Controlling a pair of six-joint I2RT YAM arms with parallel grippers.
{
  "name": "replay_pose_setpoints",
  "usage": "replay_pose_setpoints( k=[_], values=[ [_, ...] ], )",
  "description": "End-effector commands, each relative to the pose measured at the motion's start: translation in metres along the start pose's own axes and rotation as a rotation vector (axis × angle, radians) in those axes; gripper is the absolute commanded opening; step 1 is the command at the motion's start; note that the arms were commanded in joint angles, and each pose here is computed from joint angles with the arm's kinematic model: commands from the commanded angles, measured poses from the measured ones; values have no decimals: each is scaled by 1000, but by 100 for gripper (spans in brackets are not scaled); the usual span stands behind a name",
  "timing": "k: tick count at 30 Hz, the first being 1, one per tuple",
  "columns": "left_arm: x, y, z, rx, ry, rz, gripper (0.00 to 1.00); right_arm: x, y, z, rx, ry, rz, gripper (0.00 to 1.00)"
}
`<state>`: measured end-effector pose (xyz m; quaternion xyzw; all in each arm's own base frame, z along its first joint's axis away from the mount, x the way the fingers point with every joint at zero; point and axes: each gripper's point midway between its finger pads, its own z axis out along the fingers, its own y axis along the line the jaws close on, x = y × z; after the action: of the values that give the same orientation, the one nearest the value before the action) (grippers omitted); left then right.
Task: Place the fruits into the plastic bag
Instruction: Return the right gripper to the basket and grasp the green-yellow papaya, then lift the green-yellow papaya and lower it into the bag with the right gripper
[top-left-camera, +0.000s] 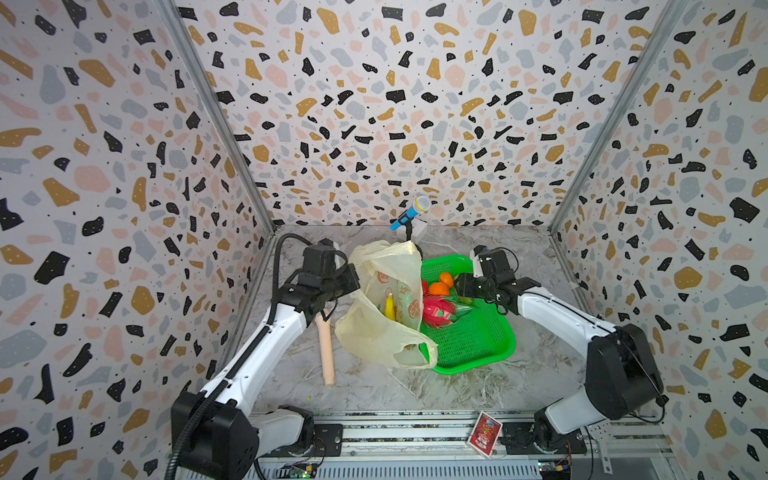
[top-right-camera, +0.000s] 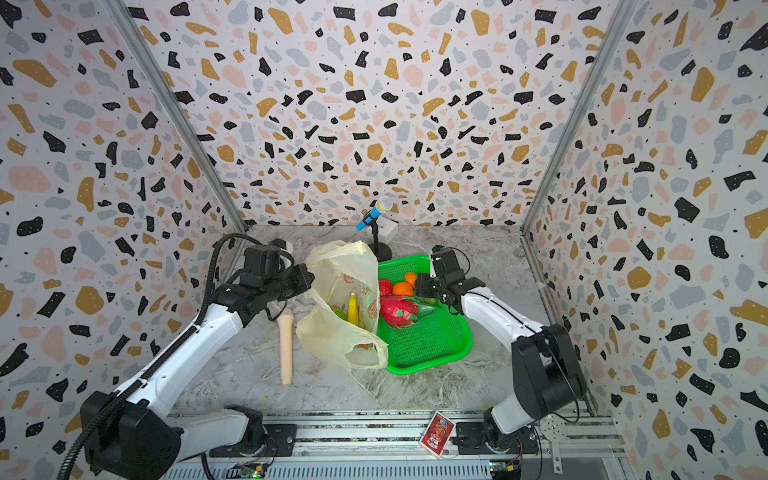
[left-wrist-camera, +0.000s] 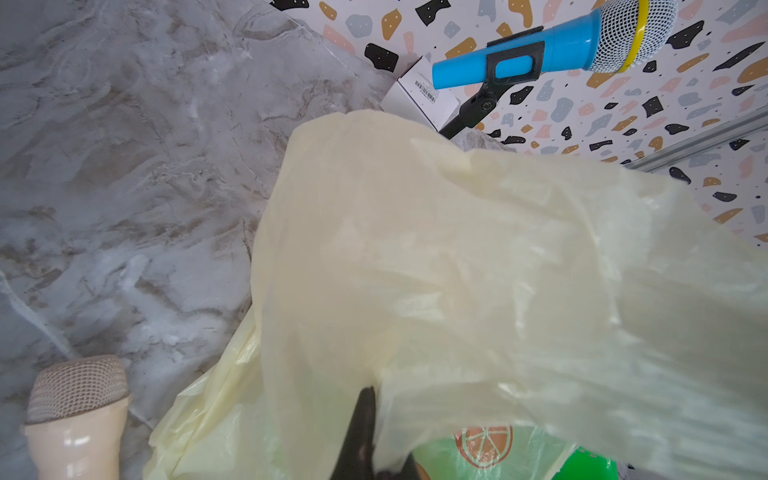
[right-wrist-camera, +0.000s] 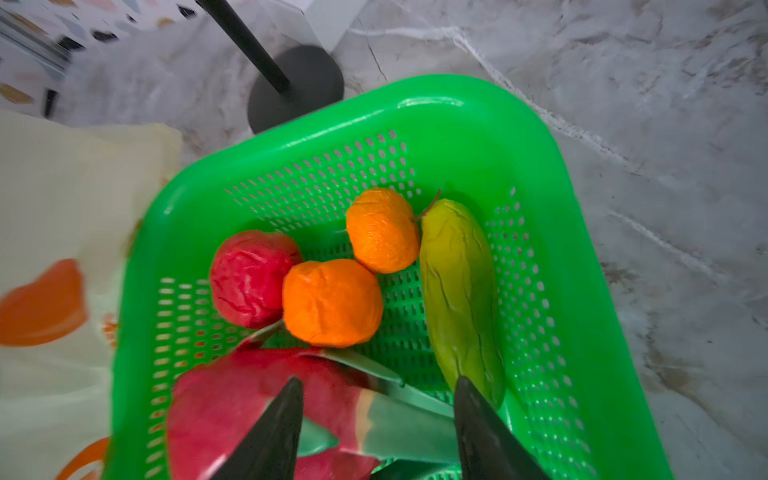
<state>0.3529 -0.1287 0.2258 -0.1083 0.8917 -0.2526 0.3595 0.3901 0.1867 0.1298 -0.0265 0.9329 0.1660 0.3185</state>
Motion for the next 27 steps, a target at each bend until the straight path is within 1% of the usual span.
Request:
replay_pose_setpoints(
  k=[1, 5, 10, 13, 15, 18, 23, 27],
  values=[
    [-5, -2, -3, 16, -27, 9, 0, -4, -13, 5, 96, 38, -32, 53],
    [-4, -2, -2, 16, -27, 11, 0, 2, -23, 21, 168, 78, -42, 52],
    [-2, 0, -1, 13, -22, 12, 0, 20, -34, 37, 277, 126, -82, 51],
    [0, 2, 2, 10, -15, 10, 0, 32, -33, 47, 304, 144, -106, 51],
    [1, 2, 3, 8, -10, 8, 0, 37, -31, 52, 293, 150, -104, 51],
    [0, 2, 2, 8, -14, 10, 0, 38, -27, 57, 266, 136, -96, 47],
    [0, 3, 2, 3, -14, 10, 0, 28, -28, 57, 247, 99, -81, 40],
    [0, 3, 2, 2, -12, 8, 0, 23, -28, 56, 208, 91, -66, 27]
  ],
)
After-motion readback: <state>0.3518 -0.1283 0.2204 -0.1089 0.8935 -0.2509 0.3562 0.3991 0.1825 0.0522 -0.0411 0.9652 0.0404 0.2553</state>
